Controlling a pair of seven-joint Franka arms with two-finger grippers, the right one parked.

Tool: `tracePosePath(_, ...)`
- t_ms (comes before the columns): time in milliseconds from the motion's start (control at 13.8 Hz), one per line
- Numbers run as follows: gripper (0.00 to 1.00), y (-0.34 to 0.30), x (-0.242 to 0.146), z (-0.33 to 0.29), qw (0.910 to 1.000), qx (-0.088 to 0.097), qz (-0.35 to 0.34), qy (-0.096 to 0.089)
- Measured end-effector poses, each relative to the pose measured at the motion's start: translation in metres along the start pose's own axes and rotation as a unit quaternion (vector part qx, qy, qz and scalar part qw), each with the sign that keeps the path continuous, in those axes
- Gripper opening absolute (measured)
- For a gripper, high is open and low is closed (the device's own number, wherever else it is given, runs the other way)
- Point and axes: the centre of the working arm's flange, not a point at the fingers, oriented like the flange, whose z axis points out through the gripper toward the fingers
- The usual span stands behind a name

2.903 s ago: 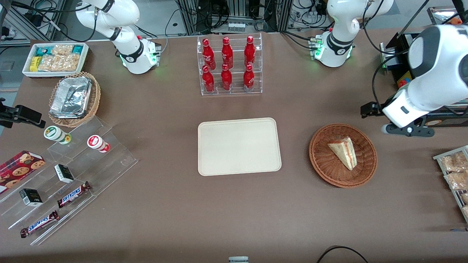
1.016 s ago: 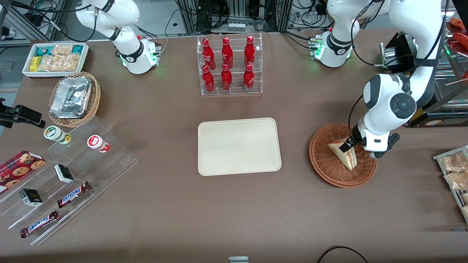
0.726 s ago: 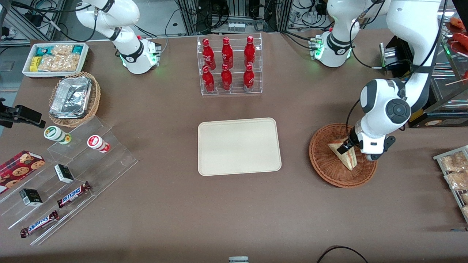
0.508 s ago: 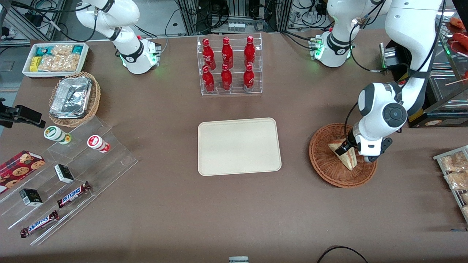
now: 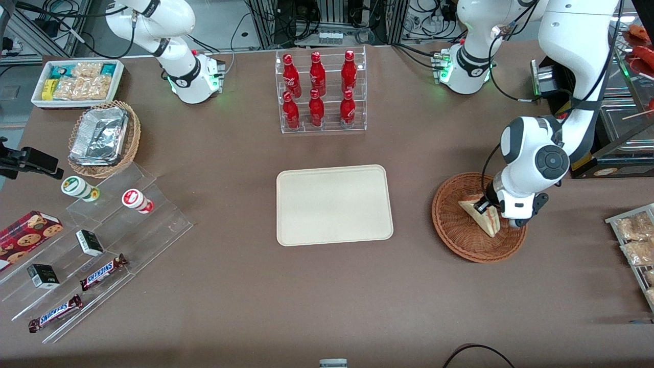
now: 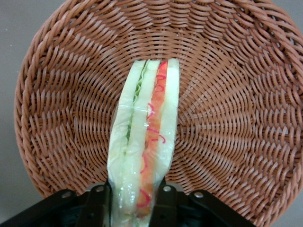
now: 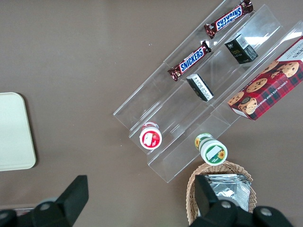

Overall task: Place sandwich from basket to tray
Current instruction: 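Close the left gripper on the sandwich and lift it, then carry the held sandwich over to the cream tray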

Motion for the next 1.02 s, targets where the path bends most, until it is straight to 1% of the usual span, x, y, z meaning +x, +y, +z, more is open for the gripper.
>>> tracePosePath(73,0.29,0.002,0.0,-0.005,1.0,0.005,0.002,-0.004)
tracePosePath(145,0.27,0.006,0.001,-0.015,0.9998,0.014,0.005,-0.012)
tracePosePath(290,0.18,0.021,-0.002,-0.048,0.999,0.032,0.017,-0.027)
tracePosePath(363,0.15,0.032,-0.006,-0.068,0.9985,0.037,0.026,-0.032)
tracePosePath(435,0.15,0.042,-0.013,-0.084,0.998,0.039,0.036,-0.034)
tracePosePath(581,0.15,0.063,-0.034,-0.102,0.9968,0.036,0.062,-0.035)
tracePosePath(798,0.15,0.092,-0.076,-0.104,0.9931,0.031,0.107,-0.037)
tracePosePath(1016,0.15,0.13,-0.127,-0.096,0.9857,0.031,0.16,-0.041)
